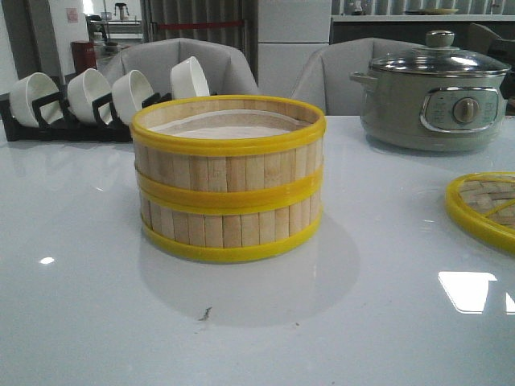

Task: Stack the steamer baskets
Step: 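Move the right gripper over the center hub of the bamboo lid, then grasp the lid's yellow center hub with the right gripper and lift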

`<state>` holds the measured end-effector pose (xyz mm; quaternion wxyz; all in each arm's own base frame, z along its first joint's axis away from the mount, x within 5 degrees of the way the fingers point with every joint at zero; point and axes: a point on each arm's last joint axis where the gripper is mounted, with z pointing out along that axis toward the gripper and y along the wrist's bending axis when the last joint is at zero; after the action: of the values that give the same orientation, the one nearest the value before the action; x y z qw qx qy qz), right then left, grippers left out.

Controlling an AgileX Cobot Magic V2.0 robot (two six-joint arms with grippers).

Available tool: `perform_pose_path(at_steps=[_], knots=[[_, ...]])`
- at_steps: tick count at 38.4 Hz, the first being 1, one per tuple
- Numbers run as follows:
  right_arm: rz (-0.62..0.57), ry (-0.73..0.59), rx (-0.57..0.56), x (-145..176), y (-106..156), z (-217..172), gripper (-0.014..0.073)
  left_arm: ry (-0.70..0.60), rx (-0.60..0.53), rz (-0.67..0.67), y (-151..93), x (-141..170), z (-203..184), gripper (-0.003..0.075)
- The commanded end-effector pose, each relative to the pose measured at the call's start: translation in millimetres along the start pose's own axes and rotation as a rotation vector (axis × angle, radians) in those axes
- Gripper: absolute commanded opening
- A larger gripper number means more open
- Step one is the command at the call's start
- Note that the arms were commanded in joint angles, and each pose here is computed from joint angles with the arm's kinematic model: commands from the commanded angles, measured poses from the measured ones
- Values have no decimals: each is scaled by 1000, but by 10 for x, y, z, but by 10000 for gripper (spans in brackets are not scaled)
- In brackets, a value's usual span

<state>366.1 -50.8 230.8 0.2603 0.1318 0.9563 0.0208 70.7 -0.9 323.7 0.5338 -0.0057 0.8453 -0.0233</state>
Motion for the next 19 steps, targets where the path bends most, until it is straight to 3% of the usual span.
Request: perform_pose_path(at_steps=[1,19], knots=[[-16,-131,-3,-182,5,-204,342,-93,26,-3,-24,-143,-40,87],[25,-142,25,-214,-186,-123,342,-93,26,-3,-24,-143,-40,87]])
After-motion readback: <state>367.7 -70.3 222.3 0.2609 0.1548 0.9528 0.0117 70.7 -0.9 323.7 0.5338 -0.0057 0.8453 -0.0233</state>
